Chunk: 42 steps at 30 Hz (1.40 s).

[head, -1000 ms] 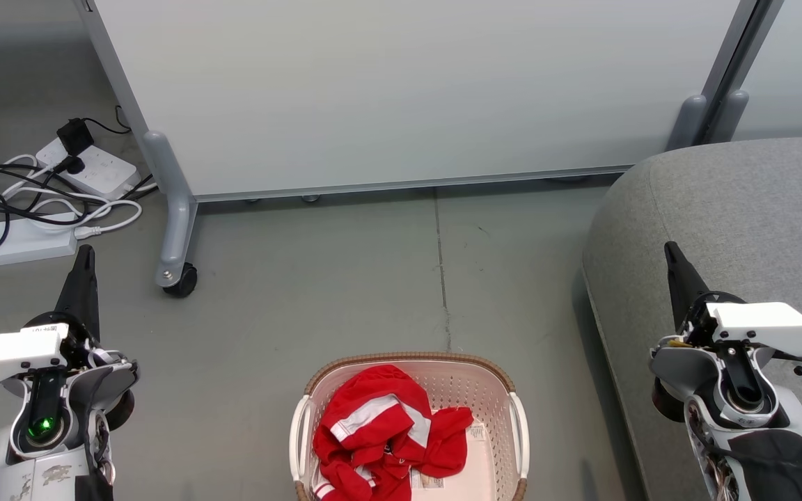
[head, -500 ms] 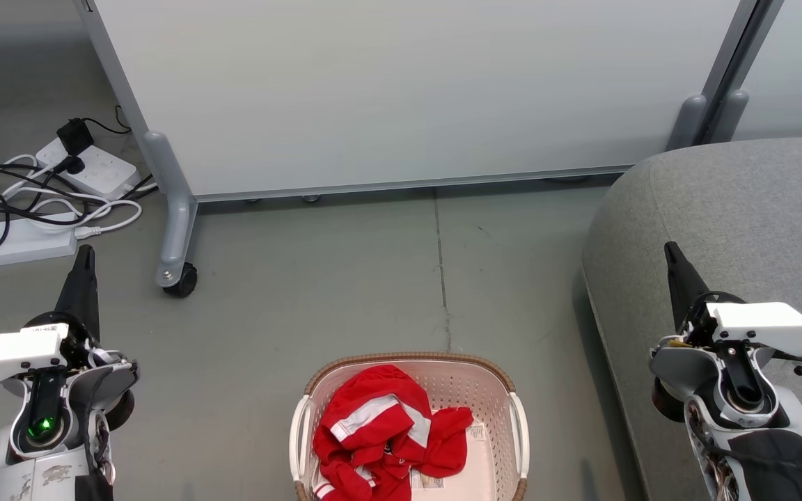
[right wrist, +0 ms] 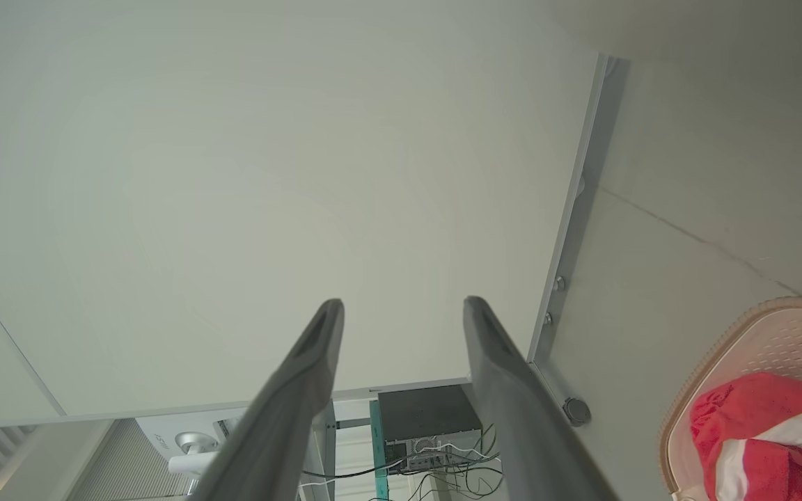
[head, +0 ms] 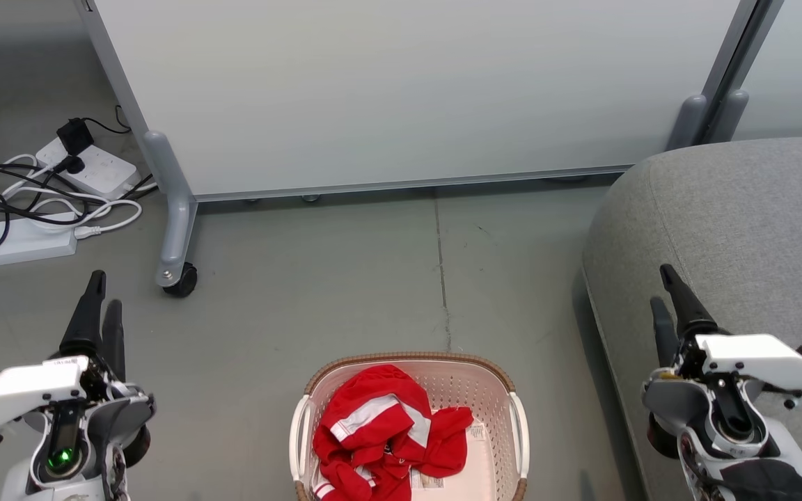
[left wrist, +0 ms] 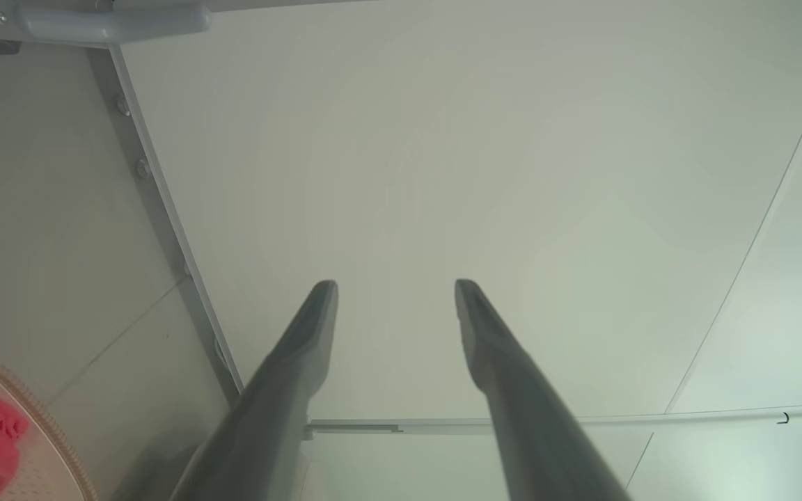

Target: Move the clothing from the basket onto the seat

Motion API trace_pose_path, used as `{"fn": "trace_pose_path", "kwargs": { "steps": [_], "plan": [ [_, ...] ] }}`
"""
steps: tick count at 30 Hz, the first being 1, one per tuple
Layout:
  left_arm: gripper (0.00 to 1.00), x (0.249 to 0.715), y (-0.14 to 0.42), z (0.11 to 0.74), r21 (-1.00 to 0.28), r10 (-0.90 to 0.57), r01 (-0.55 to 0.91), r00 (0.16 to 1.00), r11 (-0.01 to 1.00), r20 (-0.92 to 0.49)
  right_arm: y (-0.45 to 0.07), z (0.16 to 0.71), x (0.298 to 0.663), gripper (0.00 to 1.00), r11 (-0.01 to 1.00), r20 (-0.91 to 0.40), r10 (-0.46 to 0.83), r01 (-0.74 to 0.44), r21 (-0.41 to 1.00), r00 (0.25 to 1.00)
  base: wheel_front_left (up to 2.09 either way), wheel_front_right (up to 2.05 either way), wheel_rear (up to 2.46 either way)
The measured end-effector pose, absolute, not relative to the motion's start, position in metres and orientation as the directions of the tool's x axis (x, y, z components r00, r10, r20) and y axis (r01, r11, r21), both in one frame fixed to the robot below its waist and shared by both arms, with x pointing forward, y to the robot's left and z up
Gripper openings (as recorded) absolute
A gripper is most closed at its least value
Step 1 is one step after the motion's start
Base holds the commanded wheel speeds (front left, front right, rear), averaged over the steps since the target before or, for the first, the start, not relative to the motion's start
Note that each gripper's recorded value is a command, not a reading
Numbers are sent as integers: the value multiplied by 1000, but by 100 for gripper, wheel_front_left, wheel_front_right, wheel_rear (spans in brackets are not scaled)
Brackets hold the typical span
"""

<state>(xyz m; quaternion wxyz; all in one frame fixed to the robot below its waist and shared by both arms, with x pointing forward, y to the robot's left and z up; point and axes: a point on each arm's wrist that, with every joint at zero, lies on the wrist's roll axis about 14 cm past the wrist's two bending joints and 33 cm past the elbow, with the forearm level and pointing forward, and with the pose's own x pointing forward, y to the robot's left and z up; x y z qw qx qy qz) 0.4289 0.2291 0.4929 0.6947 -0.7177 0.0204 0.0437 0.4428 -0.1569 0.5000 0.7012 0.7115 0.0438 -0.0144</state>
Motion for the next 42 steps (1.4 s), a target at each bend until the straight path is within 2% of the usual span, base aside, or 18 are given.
{"fn": "trace_pose_path", "kwargs": {
  "steps": [2,7,13,24,33,42],
  "plan": [
    [100,423,228,483,-993,35,-114,993,-41,-115,-157,490,437,100,-14,-108,40,109,994,993,0,0,0],
    [100,425,228,491,-995,51,-91,994,-30,-92,-157,499,439,100,0,-81,33,81,997,996,0,0,0],
    [100,426,227,499,-997,66,-72,995,30,-70,-158,504,438,100,66,-62,29,60,996,998,0,0,0],
    [100,424,231,519,-949,85,-42,996,314,-16,-167,531,440,100,331,32,21,-38,943,999,0,0,0],
    [100,420,226,533,-851,78,-14,996,525,32,-165,556,440,100,561,120,51,-127,818,992,0,0,0],
    [100,417,218,539,-715,56,-4,997,699,49,-161,566,436,100,724,162,86,-173,667,983,0,0,0]
  ]
}}
